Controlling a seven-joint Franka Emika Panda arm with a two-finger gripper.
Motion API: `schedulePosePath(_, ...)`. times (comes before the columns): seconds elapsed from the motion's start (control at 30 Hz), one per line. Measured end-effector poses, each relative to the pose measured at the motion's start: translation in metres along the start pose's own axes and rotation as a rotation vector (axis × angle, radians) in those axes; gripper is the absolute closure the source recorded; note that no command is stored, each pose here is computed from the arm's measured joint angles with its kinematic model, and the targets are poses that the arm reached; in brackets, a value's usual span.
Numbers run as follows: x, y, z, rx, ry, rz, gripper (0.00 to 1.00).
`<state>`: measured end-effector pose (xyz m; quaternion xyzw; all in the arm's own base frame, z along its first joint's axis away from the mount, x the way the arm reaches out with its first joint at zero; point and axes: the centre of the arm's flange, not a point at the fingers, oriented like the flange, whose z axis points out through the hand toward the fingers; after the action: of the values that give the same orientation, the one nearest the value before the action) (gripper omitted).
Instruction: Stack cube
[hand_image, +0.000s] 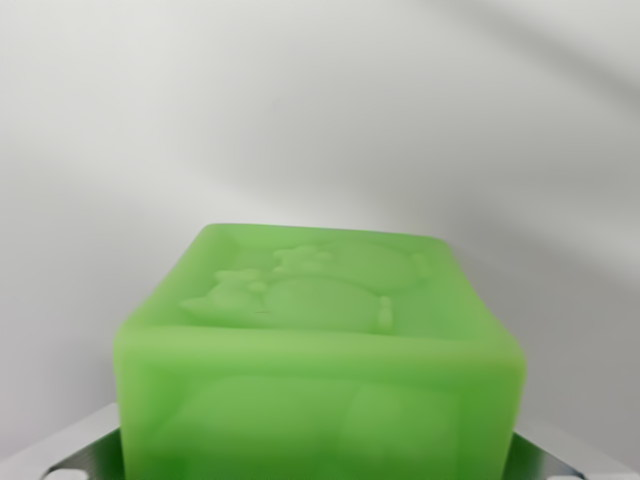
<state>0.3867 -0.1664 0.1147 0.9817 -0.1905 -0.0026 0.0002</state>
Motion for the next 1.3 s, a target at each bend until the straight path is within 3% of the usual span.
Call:
schedulePosePath(0.43, 0.000, 0.000, -0.001, 0.0001, -0.0002, 0.000, 1.00)
schedulePosePath(0.7, 0.001, 0.000, -0.012, 0.0011, 0.0035, 0.001, 1.00)
schedulePosePath(1.3, 0.001, 0.000, -0.058, 0.0027, 0.0081, -0.002, 1.00)
